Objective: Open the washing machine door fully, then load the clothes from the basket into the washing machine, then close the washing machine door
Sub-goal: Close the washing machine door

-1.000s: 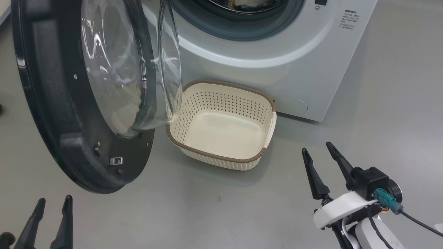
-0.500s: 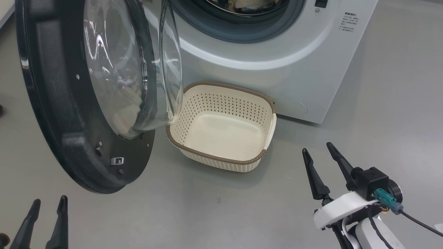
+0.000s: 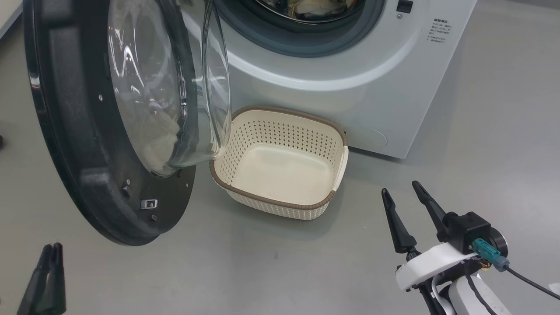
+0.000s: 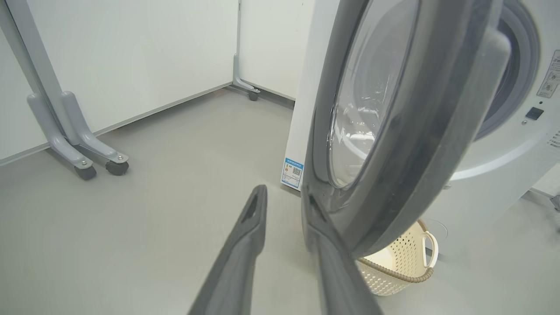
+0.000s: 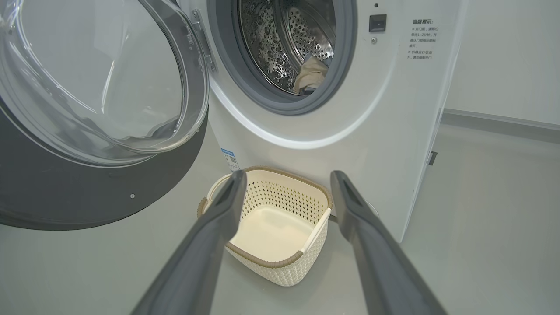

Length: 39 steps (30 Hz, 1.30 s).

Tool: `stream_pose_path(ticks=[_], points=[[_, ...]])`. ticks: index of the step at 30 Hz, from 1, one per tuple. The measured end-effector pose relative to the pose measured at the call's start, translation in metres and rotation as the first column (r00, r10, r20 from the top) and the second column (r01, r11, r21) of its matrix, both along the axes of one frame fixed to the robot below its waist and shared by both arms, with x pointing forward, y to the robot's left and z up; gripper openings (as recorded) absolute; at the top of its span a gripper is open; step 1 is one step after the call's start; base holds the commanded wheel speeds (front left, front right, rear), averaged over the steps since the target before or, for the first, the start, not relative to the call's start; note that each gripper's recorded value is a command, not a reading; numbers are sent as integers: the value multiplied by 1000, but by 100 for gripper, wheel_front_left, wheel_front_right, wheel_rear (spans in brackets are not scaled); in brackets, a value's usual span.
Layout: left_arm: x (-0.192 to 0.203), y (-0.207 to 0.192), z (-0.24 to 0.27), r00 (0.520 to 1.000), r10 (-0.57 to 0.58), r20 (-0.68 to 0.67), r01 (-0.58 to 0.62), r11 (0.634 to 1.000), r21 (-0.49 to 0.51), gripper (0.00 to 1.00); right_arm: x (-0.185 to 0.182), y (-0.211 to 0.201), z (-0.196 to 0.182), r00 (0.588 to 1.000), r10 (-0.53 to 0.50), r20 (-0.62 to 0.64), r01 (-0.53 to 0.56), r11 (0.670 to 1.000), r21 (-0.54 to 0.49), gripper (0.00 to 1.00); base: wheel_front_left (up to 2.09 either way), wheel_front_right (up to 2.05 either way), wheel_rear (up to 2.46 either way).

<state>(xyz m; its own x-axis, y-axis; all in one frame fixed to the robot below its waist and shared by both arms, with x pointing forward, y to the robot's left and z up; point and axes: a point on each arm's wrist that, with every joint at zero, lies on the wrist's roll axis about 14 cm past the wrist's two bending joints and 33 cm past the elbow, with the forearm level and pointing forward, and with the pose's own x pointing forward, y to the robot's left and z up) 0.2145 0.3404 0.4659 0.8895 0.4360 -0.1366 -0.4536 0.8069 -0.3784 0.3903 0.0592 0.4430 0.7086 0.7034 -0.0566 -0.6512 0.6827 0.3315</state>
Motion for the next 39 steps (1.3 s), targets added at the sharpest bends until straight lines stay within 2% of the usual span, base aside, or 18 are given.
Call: stream_pose_path(ticks=[7,12,20,27,31,39], points=[[8,11,15,993,64,100,-57,996,-65,0,0,0,0,1000,-1,0,1,1000,0,100,0,0,0],[17,18,28,968,137,209,-98,977,-188,0,0,-1,0,1000,-2,-1,2,1000,1,100,0,0,0],[27,31,40,907,257,333,-101,902,-420,0,0,-3,-2,1000,-9,-6,9,1000,0,100,0,0,0],[40,47,59,853,320,413,-46,834,-551,0,1,-5,-5,1000,-16,-15,16,1000,0,100,0,0,0],[50,43,55,852,326,410,20,762,-648,0,1,-6,-6,1000,-20,-20,20,1000,-1,100,0,0,0],[68,26,47,852,320,415,168,582,-796,0,2,-10,-10,999,-31,-30,31,1000,-3,100,0,0,0]])
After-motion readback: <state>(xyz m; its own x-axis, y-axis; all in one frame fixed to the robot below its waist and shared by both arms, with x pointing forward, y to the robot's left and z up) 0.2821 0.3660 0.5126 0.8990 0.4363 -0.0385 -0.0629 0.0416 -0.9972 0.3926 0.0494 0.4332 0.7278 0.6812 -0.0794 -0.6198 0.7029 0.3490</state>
